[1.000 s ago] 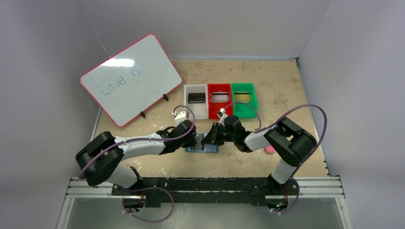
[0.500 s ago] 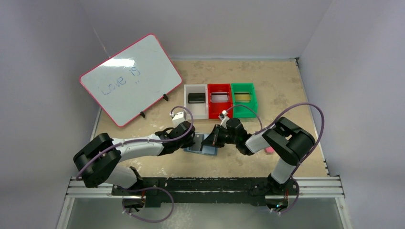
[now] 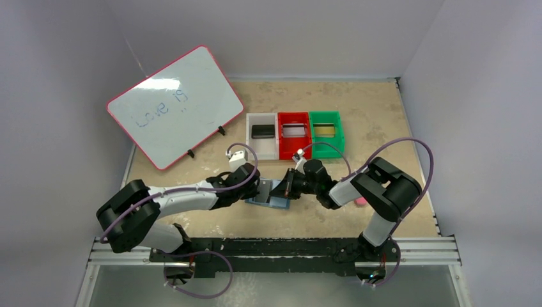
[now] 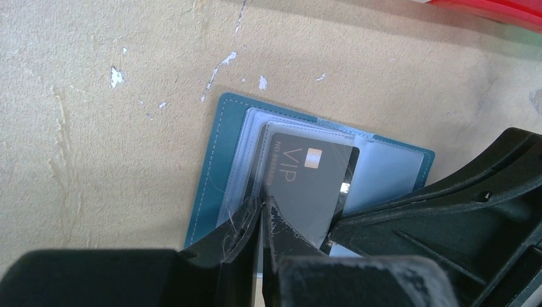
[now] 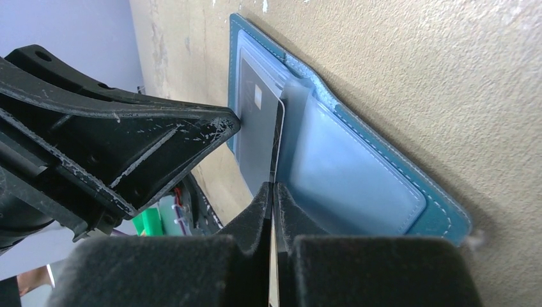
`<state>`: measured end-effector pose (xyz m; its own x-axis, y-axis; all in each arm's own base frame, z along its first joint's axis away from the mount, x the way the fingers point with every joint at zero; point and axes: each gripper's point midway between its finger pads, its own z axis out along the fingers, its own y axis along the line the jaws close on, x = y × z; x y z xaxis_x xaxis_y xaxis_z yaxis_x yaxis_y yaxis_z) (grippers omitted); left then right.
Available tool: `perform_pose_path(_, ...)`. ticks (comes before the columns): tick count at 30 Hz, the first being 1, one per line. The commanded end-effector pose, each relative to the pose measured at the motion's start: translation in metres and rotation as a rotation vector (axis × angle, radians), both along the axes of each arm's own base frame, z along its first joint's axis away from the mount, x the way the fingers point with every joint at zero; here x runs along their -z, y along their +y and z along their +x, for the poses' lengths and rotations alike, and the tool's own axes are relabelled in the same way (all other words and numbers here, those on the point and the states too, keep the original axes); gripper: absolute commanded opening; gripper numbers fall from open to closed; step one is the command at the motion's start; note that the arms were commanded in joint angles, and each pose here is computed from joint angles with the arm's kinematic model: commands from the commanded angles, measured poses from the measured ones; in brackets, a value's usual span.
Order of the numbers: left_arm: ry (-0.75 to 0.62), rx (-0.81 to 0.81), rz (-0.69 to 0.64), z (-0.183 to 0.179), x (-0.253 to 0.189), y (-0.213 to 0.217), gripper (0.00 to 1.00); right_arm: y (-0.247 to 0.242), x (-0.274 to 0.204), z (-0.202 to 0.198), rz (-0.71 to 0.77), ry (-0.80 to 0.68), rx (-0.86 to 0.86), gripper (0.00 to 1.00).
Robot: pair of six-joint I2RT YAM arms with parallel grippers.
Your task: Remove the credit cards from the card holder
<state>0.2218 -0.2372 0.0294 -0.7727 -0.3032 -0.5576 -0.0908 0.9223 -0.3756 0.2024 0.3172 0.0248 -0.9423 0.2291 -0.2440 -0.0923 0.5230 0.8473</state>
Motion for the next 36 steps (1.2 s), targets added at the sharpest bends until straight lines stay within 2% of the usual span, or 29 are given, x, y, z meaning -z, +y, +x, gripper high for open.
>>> perform_pose_path(1,0.048,-0.001,0.109,-0.015,0.021,0.027,0.06,-0.003,-0.004,0.003,0.003,-0.017,0.013,0.00)
perform_pose_path(13,0.042,0.016,0.091,-0.015,0.018,0.023,0.06,-0.016,0.000,0.006,-0.030,0.004,0.038,0.00)
perform_pose_path(18,0.042,0.017,0.090,-0.015,0.018,0.023,0.06,-0.024,0.005,0.009,-0.054,0.026,0.103,0.00)
perform_pose_path(28,0.047,0.032,0.086,-0.016,0.018,0.021,0.05,-0.004,-0.010,0.020,0.073,0.007,0.094,0.20)
perform_pose_path(31,0.049,0.035,0.088,-0.017,0.019,0.021,0.05,-0.004,-0.007,0.022,0.070,0.012,0.103,0.22)
perform_pose_path(36,0.048,0.024,0.097,-0.016,0.019,0.023,0.05,-0.011,-0.004,0.019,0.044,0.018,0.122,0.02)
